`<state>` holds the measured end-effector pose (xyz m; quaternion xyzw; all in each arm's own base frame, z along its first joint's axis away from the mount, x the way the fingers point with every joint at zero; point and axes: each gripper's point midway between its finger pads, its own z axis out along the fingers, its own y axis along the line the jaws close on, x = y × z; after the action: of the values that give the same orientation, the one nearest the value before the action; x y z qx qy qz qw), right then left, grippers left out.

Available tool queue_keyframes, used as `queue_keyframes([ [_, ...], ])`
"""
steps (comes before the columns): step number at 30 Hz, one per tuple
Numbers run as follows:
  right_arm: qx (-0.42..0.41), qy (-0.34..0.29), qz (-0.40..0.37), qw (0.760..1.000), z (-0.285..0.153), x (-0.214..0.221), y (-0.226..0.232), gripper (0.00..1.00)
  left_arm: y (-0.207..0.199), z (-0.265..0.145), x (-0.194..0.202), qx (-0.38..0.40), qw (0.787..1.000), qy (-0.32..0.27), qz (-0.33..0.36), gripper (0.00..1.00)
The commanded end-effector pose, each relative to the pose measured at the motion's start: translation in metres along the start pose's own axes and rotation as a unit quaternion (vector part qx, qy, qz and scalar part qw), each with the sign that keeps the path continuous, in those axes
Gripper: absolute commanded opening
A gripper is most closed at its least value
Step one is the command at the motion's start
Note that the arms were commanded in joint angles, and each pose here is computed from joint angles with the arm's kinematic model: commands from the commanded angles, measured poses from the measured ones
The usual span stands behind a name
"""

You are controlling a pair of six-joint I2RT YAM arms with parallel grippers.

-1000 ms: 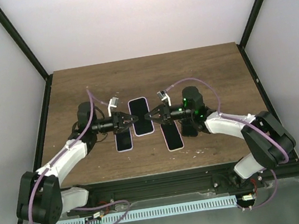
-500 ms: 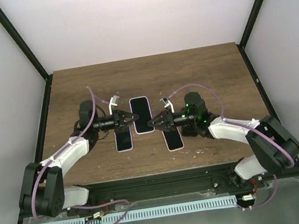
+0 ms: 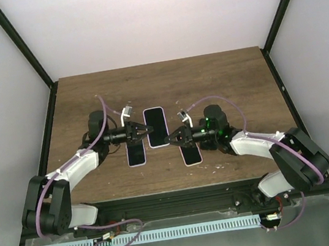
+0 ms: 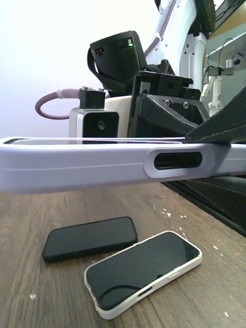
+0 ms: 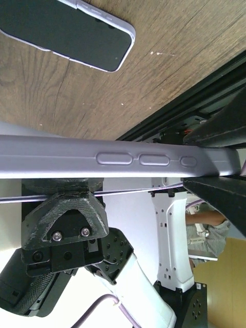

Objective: Put the phone into the phone case

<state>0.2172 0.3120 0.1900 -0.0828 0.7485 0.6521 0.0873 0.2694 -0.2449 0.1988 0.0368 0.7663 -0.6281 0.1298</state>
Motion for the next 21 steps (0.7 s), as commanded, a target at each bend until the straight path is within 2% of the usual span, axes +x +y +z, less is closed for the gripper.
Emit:
queue_keyframes([
  [1,0.008,-0.009,-0.016,1.0,-0.001,0.001,0.003,0.02,0.012,-0.001,-0.011,-0.033,0.999,-0.023,0.024,0.16],
  [7,0.055,-0.018,-0.007,0.998,-0.002,-0.002,-0.018,0.02,0.031,-0.01,-0.014,-0.096,0.995,-0.034,0.007,0.43],
  [15,0.105,-0.012,0.026,0.994,0.005,0.008,-0.06,0.02,0.039,-0.033,-0.016,-0.205,0.977,-0.049,0.041,0.79],
  [16,0.108,-0.011,0.03,0.994,0.007,0.009,-0.063,0.02,0.038,-0.035,-0.017,-0.211,0.975,-0.053,0.048,0.89],
  [17,0.111,-0.009,0.034,0.993,0.009,0.01,-0.068,0.02,0.036,-0.037,-0.017,-0.217,0.973,-0.056,0.052,0.94],
  [19,0.119,-0.008,0.041,0.992,0.014,0.009,-0.075,0.02,0.033,-0.041,-0.018,-0.225,0.97,-0.061,0.061,0.99],
  [21,0.127,-0.007,0.045,0.991,0.018,0.008,-0.082,0.03,0.033,-0.044,-0.017,-0.233,0.968,-0.06,0.068,1.0],
])
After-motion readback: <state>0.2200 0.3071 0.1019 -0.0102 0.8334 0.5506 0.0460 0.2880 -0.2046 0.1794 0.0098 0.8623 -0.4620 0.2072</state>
